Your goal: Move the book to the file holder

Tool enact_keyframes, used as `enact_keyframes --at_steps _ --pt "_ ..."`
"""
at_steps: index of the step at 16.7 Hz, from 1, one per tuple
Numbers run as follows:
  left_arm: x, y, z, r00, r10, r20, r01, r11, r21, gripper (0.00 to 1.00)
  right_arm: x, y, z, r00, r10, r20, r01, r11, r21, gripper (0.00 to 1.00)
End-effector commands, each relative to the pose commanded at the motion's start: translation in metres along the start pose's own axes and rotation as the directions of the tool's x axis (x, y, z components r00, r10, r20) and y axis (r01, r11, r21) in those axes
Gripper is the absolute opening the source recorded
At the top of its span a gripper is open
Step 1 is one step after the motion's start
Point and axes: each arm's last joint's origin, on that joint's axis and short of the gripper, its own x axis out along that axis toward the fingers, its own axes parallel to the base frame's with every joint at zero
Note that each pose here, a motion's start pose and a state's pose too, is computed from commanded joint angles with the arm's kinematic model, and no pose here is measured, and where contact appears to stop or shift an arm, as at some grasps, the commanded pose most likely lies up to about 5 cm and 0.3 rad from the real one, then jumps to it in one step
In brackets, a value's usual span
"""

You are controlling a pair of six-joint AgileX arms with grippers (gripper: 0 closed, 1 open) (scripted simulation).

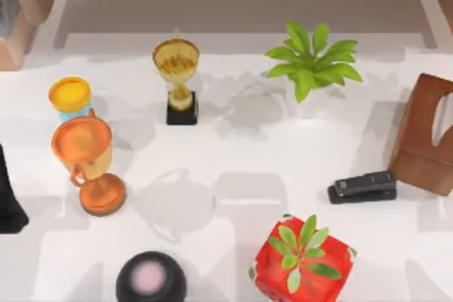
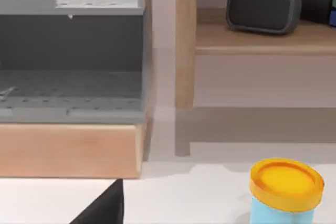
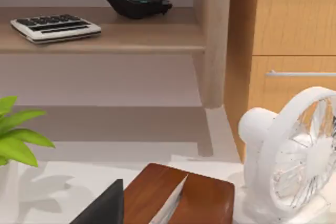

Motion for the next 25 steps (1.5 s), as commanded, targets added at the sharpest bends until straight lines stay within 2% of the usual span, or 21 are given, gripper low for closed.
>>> enact_keyframes --at_steps 3,6,9,12,16,19,22,25 --pt "0.000 0.000 0.003 1.000 0.000 -0.001 0.000 1.000 0.000 1.00 0.000 0.000 0.000 1.000 0.000 0.000 0.000 1.000 0.000 1.00" --pt "0.001 -0.002 0.026 1.000 -0.002 -0.006 0.002 1.000 0.000 1.00 0.000 0.000 0.000 1.000 0.000 0.000 0.000 1.000 0.000 1.00" --pt "0.009 -0.007 0.074 1.000 -0.006 -0.009 0.006 1.000 0.000 1.00 0.000 0.000 0.000 1.000 0.000 0.000 0.000 1.000 0.000 1.00" --pt "0.031 -0.016 0.138 1.000 -0.009 -0.006 0.009 1.000 -0.001 1.00 0.000 0.000 0.000 1.000 0.000 0.000 0.000 1.000 0.000 1.00" --pt "0.090 -0.043 0.222 1.000 -0.013 -0.002 0.013 1.000 -0.002 1.00 0.000 0.000 0.000 1.000 0.000 0.000 0.000 1.000 0.000 1.00" --pt "0.149 -0.079 0.267 1.000 -0.015 -0.001 0.015 1.000 -0.003 1.00 0.000 0.000 0.000 1.000 0.000 0.000 0.000 1.000 0.000 1.00" --pt "0.208 -0.127 0.290 1.000 -0.017 0.001 0.017 1.000 -0.004 1.00 0.000 0.000 0.000 1.000 0.000 0.000 0.000 1.000 0.000 1.00" --pt "0.255 -0.176 0.293 1.000 -0.018 0.006 0.019 1.000 -0.007 1.00 0.000 0.000 0.000 1.000 0.000 0.000 0.000 1.000 0.000 1.00"
